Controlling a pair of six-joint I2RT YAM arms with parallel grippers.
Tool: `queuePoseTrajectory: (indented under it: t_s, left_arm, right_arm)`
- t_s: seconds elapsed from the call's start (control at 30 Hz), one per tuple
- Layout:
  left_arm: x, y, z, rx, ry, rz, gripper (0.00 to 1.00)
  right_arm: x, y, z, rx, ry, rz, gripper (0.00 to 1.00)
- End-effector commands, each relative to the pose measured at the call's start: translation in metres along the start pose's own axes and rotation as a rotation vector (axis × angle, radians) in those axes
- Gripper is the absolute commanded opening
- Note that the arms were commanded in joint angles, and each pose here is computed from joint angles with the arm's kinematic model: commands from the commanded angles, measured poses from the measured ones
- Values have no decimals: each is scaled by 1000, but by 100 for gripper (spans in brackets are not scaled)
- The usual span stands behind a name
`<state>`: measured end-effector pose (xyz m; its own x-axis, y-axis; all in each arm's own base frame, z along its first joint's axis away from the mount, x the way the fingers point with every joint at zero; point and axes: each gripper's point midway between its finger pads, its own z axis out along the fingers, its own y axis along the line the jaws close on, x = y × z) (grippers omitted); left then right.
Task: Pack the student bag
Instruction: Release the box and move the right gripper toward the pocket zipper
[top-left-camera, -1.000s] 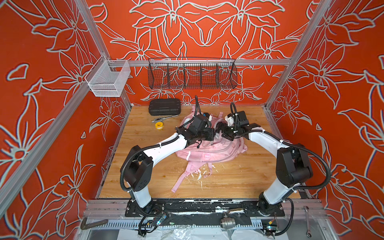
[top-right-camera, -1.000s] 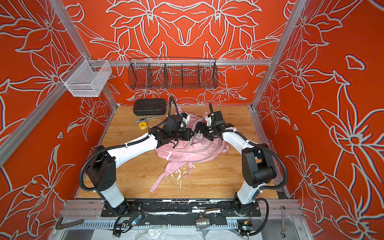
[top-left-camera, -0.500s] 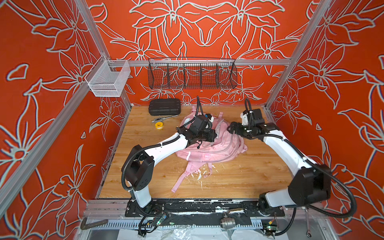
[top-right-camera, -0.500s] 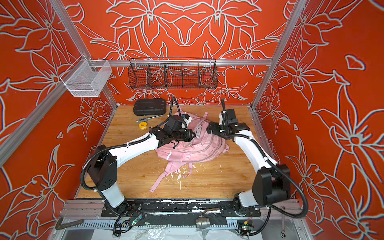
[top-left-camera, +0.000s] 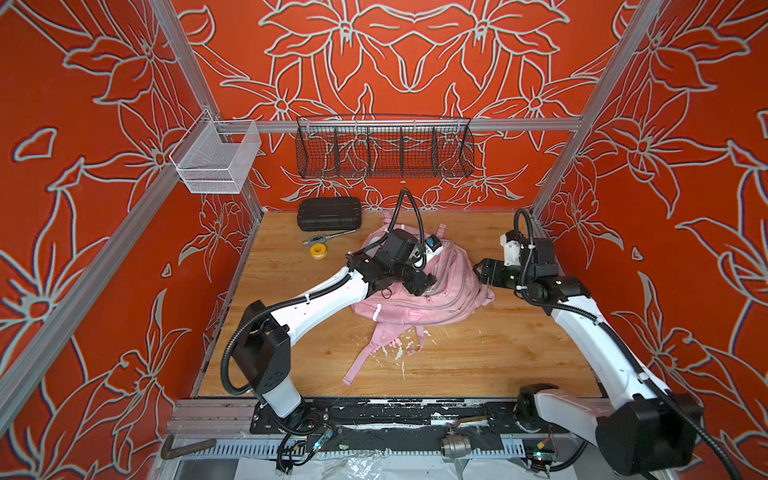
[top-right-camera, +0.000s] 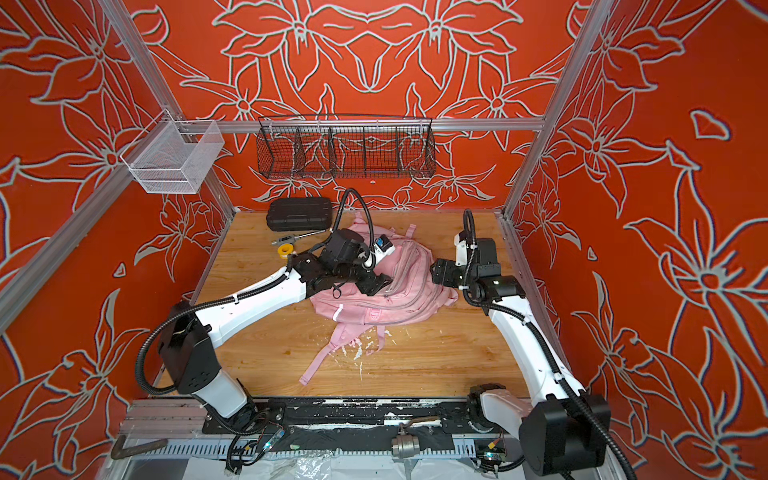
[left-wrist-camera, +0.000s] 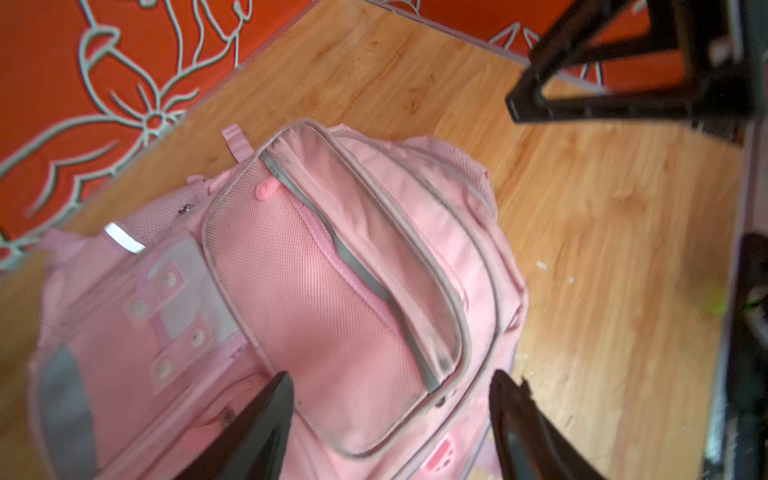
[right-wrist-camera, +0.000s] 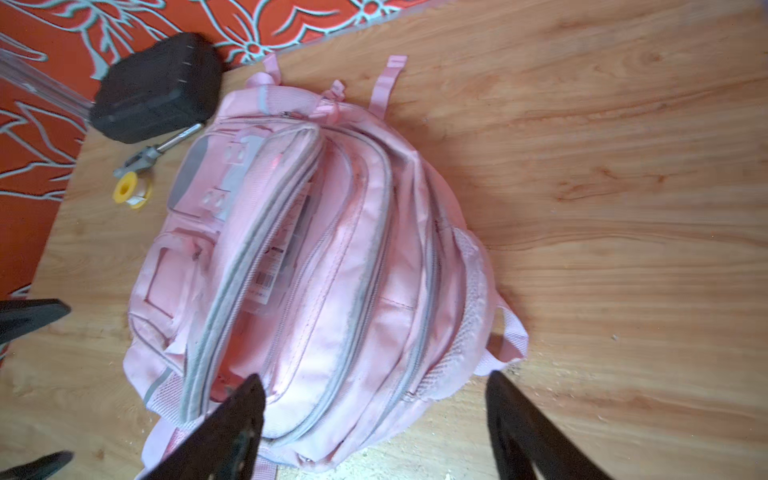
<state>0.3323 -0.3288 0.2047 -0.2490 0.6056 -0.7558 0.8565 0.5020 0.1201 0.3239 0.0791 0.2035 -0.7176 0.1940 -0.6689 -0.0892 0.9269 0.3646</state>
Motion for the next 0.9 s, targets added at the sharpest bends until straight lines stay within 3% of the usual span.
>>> queuePoseTrajectory:
  t_s: [0.0,0.1,0.23,0.47,0.57,0.7,0.77,0.87]
  left_arm:
    - [35,-8,2,11,42,360,71]
    - [50,-8,13,-6,37,456,70]
    - [52,0,37,-31,40,459,69]
    - [48,10,67,-69,14,443,64]
    - [56,13,74,-73,49,452,51]
    - [55,13,72,-71,54,447,13]
    - [47,9,65,-44,44,433,0]
    - [30,0,51,20,25,358,0]
  right_arm:
    - [4,29,-4,-162,-46,-82,71]
    - [12,38,-8,-203,-68,-142,67]
    - [24,55,-10,-261,-115,-320,64]
    - [39,63,-10,-300,-154,-430,56]
    - [47,66,-9,-317,-159,-479,54]
    - [58,75,-7,-375,-172,-574,49]
    - [65,82,-6,-419,-185,-637,48]
    - [71,91,-6,-463,-217,-717,45]
